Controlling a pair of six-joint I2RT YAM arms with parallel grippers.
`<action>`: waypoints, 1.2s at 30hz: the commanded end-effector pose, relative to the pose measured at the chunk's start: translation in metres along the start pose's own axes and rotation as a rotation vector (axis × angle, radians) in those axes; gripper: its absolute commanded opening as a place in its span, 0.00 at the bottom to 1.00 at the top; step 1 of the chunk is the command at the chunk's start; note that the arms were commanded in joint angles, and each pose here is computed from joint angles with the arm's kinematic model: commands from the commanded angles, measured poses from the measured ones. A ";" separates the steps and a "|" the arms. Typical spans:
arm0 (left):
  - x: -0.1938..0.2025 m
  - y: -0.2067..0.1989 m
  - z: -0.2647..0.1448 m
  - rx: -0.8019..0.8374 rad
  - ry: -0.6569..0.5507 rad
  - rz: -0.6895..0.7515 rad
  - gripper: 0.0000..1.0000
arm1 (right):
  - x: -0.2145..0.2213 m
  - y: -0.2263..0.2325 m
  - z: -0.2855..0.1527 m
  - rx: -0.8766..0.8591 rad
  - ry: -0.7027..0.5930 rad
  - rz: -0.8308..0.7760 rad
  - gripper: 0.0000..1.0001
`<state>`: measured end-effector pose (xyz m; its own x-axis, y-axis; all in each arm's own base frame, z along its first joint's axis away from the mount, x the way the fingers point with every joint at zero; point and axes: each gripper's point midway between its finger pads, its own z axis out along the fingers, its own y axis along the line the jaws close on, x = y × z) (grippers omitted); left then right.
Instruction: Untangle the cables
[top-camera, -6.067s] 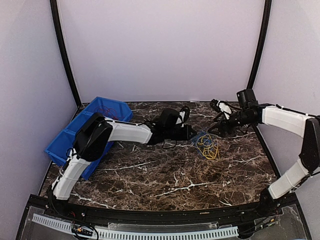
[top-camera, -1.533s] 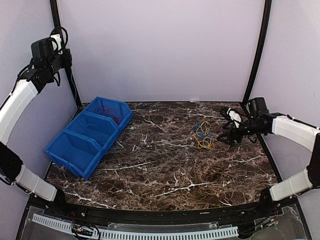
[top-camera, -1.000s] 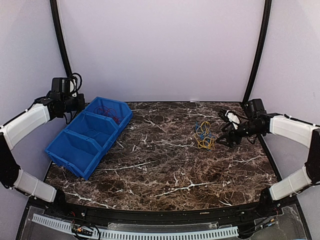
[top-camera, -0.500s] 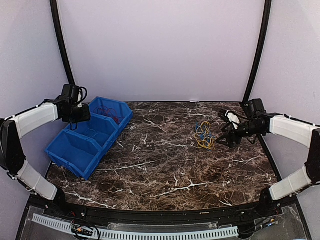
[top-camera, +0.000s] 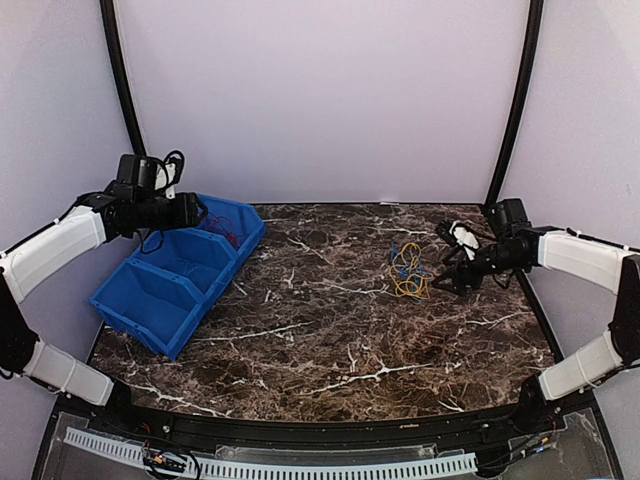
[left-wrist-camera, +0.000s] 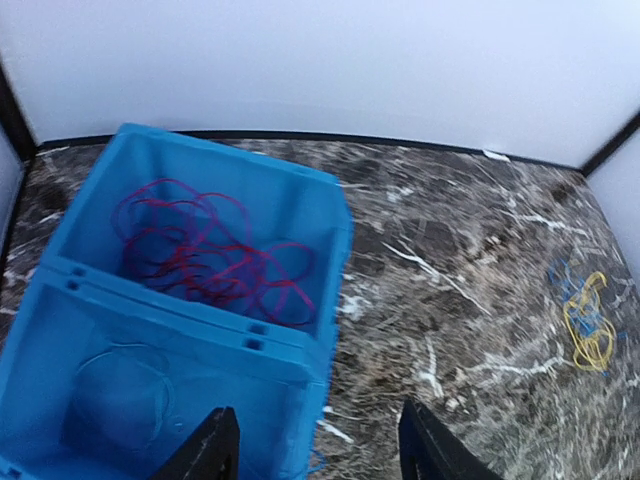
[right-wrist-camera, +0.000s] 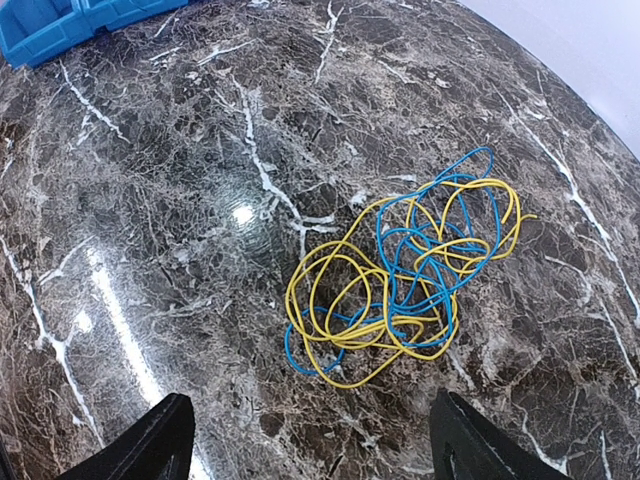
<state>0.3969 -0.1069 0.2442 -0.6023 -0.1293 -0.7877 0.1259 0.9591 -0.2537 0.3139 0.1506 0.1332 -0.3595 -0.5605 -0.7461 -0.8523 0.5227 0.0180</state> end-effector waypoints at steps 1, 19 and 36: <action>0.034 -0.052 0.011 0.116 0.082 0.244 0.55 | 0.001 0.000 0.002 -0.016 -0.005 0.002 0.83; 0.122 -0.194 0.070 0.403 0.236 0.360 0.50 | -0.022 -0.071 0.027 0.104 0.086 0.085 0.78; 0.196 -0.250 0.055 0.551 0.278 0.276 0.50 | -0.012 -0.063 0.131 -0.238 0.249 0.115 0.74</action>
<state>0.2863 -0.3887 0.1058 -0.6626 0.3258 -0.6744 0.6688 0.6627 -0.3370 0.4728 0.1670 0.0583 -0.5655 -0.5907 -0.5756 -0.7785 0.6127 0.1361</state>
